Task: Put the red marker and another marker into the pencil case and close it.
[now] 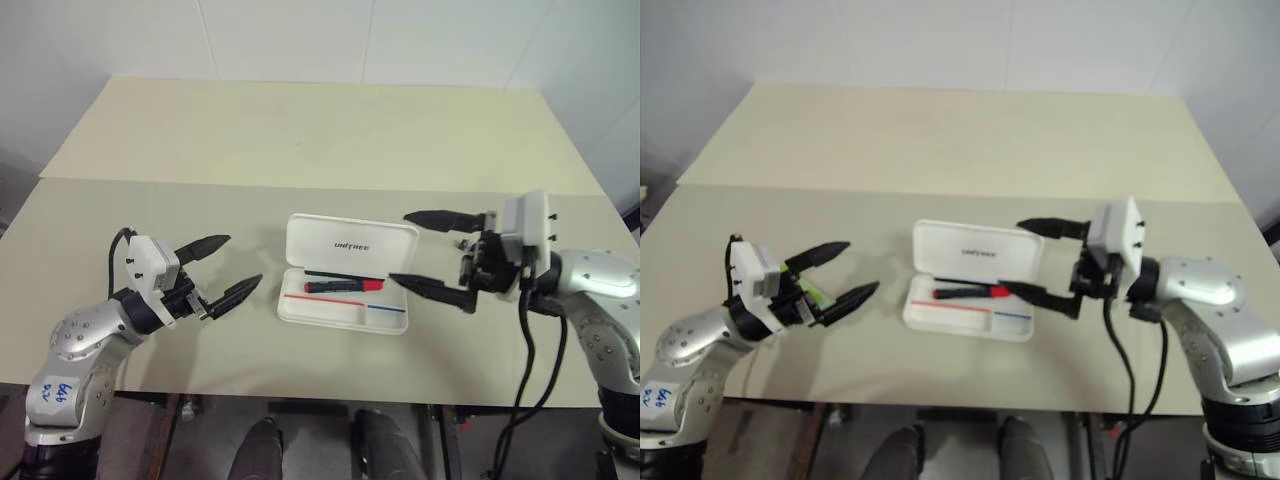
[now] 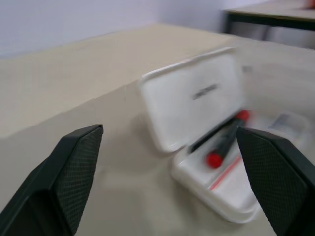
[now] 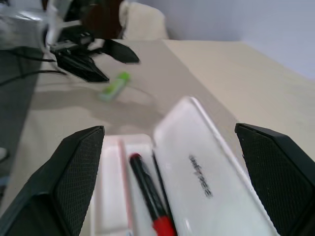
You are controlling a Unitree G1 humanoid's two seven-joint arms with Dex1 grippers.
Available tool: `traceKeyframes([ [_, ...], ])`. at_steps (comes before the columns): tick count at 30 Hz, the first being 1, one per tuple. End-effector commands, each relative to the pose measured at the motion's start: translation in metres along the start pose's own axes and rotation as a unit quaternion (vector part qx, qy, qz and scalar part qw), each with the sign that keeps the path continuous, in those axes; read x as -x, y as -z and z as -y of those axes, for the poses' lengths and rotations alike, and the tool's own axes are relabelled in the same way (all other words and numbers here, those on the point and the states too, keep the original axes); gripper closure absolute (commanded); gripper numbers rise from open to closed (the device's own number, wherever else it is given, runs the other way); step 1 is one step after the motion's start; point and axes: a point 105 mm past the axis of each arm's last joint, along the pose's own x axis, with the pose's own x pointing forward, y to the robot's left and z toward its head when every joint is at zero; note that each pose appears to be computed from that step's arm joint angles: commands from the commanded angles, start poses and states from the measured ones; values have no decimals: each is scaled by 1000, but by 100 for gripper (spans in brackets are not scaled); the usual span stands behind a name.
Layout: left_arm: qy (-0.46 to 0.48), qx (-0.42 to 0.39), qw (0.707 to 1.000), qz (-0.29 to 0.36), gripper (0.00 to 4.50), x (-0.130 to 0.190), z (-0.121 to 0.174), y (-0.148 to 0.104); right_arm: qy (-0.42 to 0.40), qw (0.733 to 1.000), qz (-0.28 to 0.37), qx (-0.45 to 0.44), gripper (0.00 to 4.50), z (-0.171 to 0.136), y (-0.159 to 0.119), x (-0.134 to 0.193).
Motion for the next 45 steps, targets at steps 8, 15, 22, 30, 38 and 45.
traceKeyframes([
  [8, -335, 71, 939, -10, 0, 26, -16, 11, -6, 999, 12, 34, 2, 8, -13, -4],
  [15, -469, 124, 872, -71, 0, 47, -19, 35, -36, 998, 7, 46, 2, 15, -19, -6],
  [22, -492, 168, 844, -129, 0, 53, -14, 60, -62, 996, 15, 55, 2, 15, -27, -14],
  [30, -486, 188, 836, -173, 0, 49, -11, 81, -79, 995, 23, 61, 2, 12, -32, -20],
  [38, -467, 181, 849, -167, 0, 33, -15, 78, -81, 994, 33, 63, 2, 9, -33, -22],
  [45, -453, 179, 857, -171, 0, 20, -18, 76, -77, 994, 41, 62, 2, 4, -32, -22],
])
